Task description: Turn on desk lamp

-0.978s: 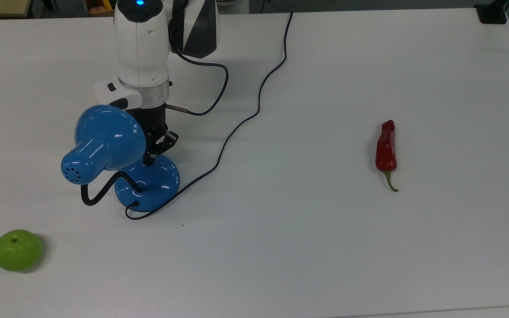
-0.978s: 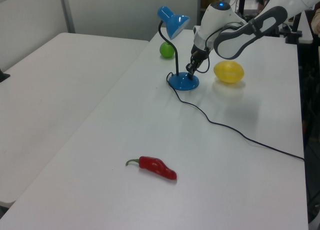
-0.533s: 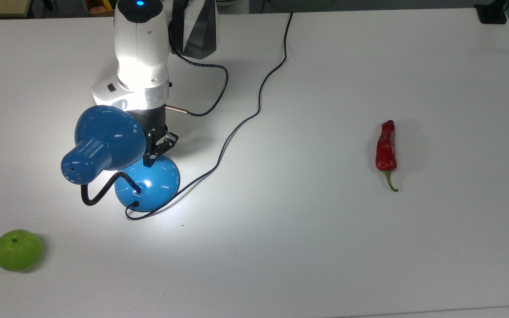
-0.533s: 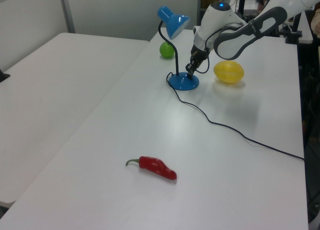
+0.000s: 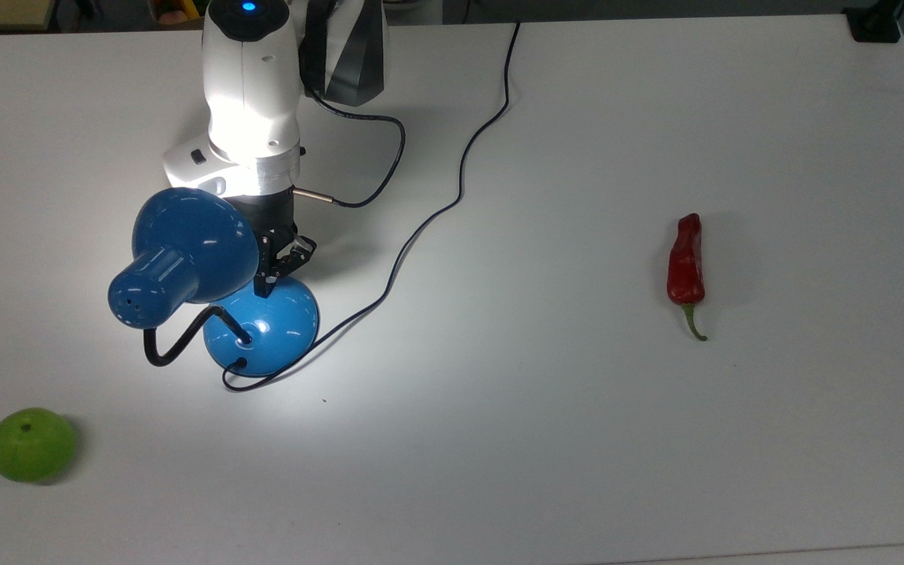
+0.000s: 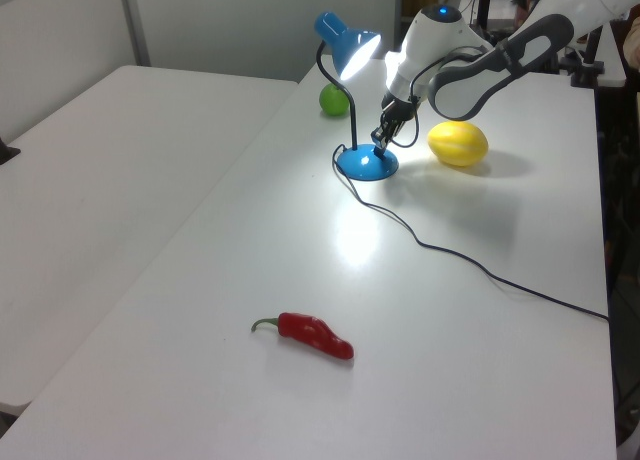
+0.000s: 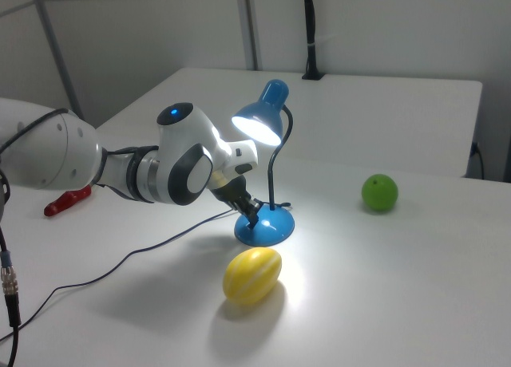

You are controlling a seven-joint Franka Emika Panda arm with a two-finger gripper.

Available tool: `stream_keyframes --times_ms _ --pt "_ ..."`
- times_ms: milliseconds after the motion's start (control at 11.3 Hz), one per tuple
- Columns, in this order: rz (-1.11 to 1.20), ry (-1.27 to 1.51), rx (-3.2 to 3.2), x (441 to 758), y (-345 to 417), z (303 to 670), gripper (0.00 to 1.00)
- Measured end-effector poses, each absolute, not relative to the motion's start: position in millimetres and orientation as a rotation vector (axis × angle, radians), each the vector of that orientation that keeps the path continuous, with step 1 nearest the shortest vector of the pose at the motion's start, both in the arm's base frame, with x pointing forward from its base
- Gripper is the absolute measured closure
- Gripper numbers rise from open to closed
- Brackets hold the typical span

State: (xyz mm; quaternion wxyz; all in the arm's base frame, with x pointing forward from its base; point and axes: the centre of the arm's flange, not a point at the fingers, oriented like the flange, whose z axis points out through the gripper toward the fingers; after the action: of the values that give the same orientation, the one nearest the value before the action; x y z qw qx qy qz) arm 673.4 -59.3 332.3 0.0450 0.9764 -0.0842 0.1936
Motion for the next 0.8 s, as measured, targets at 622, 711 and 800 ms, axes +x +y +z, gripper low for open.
stream_keyframes --times_ms 622,711,800 --pt "0.266 -0.254 2.990 646 -42 379 0.99" --pt "0.199 -0.230 2.992 638 -27 391 0.99" --pt "0.148 -0.203 2.991 630 -13 408 0.99"
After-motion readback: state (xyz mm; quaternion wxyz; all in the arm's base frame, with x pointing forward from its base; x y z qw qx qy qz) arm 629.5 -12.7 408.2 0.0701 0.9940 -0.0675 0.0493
